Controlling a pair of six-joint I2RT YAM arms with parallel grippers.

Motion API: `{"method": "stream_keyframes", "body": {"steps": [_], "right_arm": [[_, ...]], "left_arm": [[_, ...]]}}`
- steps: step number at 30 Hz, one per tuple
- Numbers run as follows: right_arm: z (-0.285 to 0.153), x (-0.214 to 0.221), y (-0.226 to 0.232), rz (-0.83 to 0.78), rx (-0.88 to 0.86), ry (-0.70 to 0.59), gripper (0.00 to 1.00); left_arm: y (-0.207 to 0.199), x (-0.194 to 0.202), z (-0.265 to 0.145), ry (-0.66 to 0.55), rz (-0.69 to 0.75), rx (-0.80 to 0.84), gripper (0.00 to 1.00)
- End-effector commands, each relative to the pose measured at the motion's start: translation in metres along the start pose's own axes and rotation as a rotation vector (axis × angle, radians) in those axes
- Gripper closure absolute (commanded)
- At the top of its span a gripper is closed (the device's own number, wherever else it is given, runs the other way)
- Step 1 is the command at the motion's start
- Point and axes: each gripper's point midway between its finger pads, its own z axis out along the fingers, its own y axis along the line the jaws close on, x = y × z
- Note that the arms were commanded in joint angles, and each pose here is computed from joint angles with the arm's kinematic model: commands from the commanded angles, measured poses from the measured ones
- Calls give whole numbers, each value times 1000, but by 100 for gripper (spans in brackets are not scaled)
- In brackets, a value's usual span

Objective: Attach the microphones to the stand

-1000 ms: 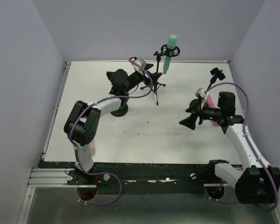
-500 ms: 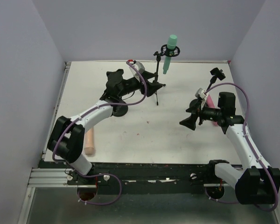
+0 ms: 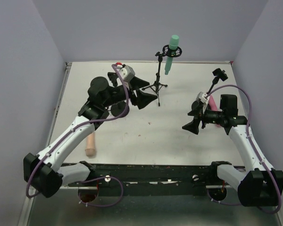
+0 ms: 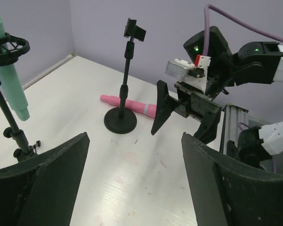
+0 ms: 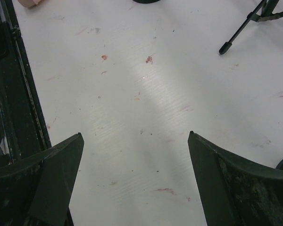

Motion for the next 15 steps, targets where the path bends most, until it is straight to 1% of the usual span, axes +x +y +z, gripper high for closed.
{"method": "stream_keyframes", "body": {"steps": [1,4,6,9,15], "right_arm": [[-3,-8,8,-57,-35,-7,0],[-2,-6,10,-42,-53,-8,0],[-1,-5,11,-39,-63,-10,0],[1,-1,12,-25,-82,-7,0],[5,5,19,1,-138,-9,0]], "left_arm": [[-22,-4,-42,57,-15,-66,10],[-21,7,-72,117,10,-161,6],[-20,19,-95,154,50,-230,5],[-11,47,-126,204,74,-346,2],[-4,97,-165,232,65,-468,2]]}}
